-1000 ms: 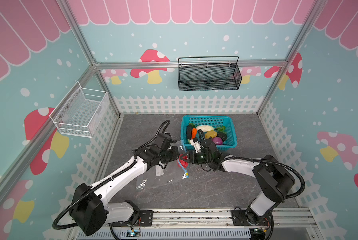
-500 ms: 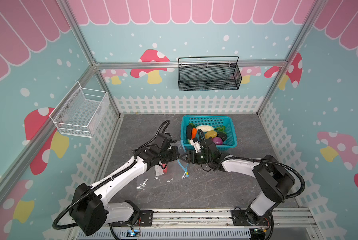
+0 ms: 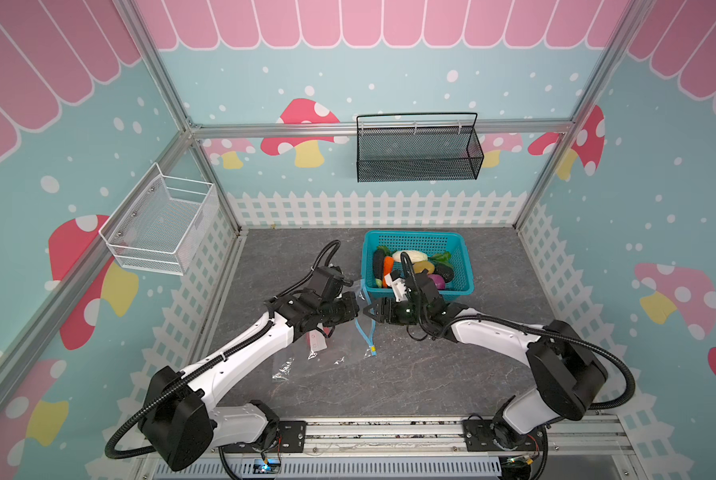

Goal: Place the food in the zip-top bag and seal the zipper
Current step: 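Move the right gripper back over the teal basket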

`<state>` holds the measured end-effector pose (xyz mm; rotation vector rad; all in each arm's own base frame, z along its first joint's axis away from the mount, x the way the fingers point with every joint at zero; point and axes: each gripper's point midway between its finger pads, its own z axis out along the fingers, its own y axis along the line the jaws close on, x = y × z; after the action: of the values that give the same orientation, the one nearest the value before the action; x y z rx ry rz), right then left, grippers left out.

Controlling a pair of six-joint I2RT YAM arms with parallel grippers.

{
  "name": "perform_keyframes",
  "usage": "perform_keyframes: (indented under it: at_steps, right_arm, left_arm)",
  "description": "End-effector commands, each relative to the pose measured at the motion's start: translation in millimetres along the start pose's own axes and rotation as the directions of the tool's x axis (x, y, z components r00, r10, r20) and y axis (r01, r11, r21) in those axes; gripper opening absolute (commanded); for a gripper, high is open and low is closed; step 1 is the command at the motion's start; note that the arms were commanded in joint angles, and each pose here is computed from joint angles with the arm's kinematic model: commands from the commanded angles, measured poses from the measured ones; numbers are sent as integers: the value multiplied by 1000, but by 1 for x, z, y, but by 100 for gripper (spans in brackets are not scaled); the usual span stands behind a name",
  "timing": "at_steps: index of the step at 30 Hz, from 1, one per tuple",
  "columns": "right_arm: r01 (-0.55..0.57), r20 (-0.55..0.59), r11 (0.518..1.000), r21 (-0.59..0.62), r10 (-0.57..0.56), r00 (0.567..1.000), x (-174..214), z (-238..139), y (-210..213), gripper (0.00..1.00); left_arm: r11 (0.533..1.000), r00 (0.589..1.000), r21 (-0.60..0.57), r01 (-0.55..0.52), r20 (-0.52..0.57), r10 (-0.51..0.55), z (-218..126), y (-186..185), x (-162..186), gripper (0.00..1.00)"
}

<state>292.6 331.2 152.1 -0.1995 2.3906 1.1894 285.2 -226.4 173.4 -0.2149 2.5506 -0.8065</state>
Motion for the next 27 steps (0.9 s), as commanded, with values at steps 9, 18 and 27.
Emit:
perform_keyframes:
  at_steps: [9,18,27]
  right_arm:
    - [238,42,866,439,-284,958,-88,-62,-58,58]
    - [274,-50,744,610,-309,950,-137,-65,-117,56]
    - [323,-211,620,715,-250,945,-158,-69,-199,61]
  left_arm:
    - [999,999,-3,-41,8,41,0,0,-2,0]
    - [997,997,12,-75,10,74,-1,-3,-2,0]
    - [995,995,20,-96,6,96,-1,-5,-1,0]
